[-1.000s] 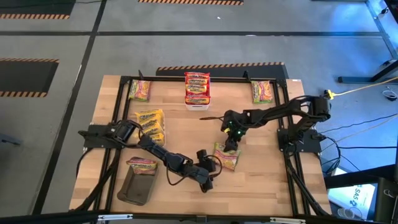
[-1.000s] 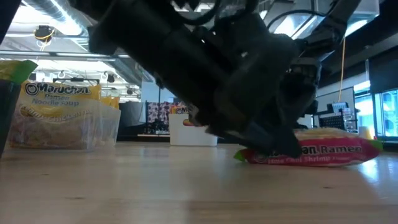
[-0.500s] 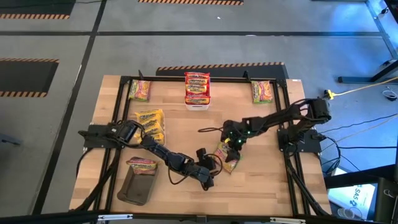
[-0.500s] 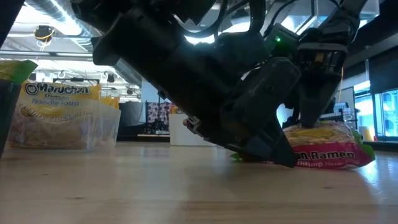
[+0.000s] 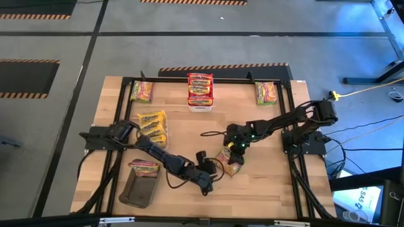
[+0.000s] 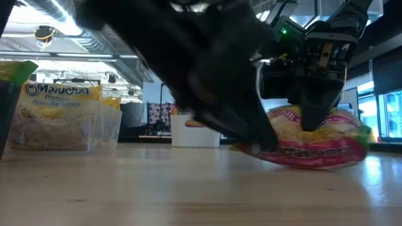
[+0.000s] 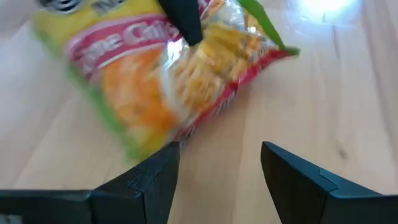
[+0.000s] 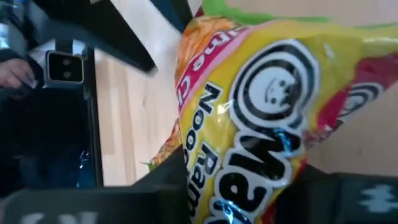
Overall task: Sort Maruchan noodles
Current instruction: Put the green noodle pack into the black bin
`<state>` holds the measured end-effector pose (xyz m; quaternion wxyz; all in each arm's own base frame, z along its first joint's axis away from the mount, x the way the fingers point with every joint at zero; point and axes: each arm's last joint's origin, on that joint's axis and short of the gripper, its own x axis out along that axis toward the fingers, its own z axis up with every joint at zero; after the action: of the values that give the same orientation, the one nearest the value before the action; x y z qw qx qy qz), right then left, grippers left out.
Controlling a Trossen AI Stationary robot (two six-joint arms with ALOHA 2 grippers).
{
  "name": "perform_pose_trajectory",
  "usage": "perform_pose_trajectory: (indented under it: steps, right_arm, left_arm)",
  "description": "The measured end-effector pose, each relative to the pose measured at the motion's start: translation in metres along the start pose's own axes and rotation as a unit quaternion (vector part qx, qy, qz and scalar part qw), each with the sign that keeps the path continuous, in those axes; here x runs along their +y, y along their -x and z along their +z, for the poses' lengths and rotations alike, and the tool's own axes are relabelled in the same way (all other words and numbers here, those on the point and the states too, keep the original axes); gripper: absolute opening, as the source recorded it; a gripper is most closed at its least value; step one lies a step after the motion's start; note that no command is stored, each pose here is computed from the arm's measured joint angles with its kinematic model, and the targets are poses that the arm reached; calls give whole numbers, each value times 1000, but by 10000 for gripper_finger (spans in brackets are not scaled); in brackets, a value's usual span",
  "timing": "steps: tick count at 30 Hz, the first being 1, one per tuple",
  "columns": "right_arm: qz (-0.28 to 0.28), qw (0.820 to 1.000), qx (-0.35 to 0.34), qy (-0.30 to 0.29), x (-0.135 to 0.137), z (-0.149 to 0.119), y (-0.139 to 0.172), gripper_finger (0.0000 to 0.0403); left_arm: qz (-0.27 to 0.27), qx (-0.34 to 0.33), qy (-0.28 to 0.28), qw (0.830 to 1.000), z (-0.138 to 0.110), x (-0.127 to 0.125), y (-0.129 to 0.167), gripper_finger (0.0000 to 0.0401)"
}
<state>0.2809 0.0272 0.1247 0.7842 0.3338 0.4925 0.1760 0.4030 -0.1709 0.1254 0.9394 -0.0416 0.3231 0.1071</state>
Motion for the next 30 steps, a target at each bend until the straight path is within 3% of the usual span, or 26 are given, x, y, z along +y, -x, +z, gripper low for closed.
perform_pose_trajectory:
  steps: [4, 8, 13, 18, 22, 30]
  right_arm:
    - [14, 1000, -4, 10, 10, 0, 10, 78]
    - [3, 999, -28, 33, 27, 2, 22, 89]
    - [-27, 990, -75, 113, 61, 3, 29, 100]
    - [-80, 968, -113, 211, 94, -1, 21, 82]
    - [-124, 949, -144, 251, 113, -4, 16, 86]
    - [-145, 934, -172, 276, 125, -2, 17, 87]
  left_arm:
    - [-7, 37, -9, 999, 8, -4, 33, 220]
    - [-12, 47, -16, 999, 21, -4, 68, 220]
    - [-34, 21, 6, 999, 34, 9, 98, 220]
    - [-95, -22, 82, 992, 43, 34, 112, 220]
    - [-147, -50, 133, 979, 50, 45, 116, 220]
    - [-139, -72, 166, 974, 58, 47, 117, 221]
